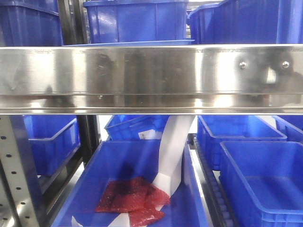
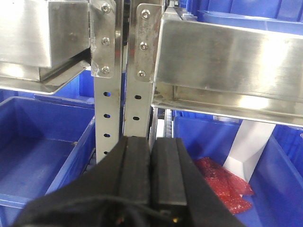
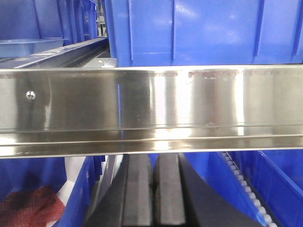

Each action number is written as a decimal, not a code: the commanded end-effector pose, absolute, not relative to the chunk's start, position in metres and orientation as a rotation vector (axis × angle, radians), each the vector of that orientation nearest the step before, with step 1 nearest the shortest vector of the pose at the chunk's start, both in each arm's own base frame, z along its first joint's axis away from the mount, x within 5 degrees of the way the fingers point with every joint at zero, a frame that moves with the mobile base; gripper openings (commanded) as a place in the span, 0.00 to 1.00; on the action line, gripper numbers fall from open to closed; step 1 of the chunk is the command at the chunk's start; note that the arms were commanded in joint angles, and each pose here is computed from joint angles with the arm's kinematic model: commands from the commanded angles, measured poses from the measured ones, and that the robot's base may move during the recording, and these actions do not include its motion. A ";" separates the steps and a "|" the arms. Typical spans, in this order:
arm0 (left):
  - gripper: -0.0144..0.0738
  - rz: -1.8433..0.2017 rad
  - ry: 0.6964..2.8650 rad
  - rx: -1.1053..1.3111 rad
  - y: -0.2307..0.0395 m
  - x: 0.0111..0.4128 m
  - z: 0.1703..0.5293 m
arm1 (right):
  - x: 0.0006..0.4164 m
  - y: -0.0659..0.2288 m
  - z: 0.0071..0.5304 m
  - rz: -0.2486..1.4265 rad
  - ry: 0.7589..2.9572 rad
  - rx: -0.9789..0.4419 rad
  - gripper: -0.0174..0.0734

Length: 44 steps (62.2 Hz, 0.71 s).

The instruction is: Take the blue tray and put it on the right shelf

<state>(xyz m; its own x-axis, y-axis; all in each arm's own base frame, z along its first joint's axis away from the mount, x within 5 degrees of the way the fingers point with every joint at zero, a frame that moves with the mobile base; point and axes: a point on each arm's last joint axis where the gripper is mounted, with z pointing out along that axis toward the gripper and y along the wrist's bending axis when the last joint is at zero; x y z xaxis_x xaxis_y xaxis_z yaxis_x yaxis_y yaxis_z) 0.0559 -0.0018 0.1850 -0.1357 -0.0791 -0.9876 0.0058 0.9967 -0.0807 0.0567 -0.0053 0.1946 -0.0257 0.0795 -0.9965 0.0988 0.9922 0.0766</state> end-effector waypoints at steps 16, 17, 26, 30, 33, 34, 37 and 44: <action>0.11 -0.070 1.645 -0.065 -0.001 0.057 0.183 | 0.054 -0.005 0.213 -0.015 1.455 0.116 0.26; 0.11 -0.070 1.645 -0.065 -0.001 0.057 0.183 | 0.054 -0.005 0.213 -0.015 1.455 0.116 0.26; 0.11 -0.070 1.645 -0.065 -0.001 0.057 0.183 | 0.054 -0.005 0.213 -0.015 1.455 0.116 0.26; 0.11 -0.070 1.645 -0.065 -0.001 0.057 0.183 | 0.054 -0.005 0.213 -0.015 1.455 0.116 0.26; 0.11 -0.070 1.645 -0.065 -0.001 0.057 0.183 | 0.054 -0.005 0.213 -0.015 1.455 0.116 0.26; 0.11 -0.070 1.645 -0.065 -0.001 0.057 0.183 | 0.054 -0.005 0.213 -0.015 1.455 0.116 0.26; 0.11 -0.070 1.645 -0.065 -0.001 0.057 0.183 | 0.054 -0.005 0.213 -0.015 1.455 0.116 0.26; 0.11 -0.070 1.645 -0.065 -0.001 0.057 0.183 | 0.054 -0.005 0.213 -0.015 1.455 0.116 0.26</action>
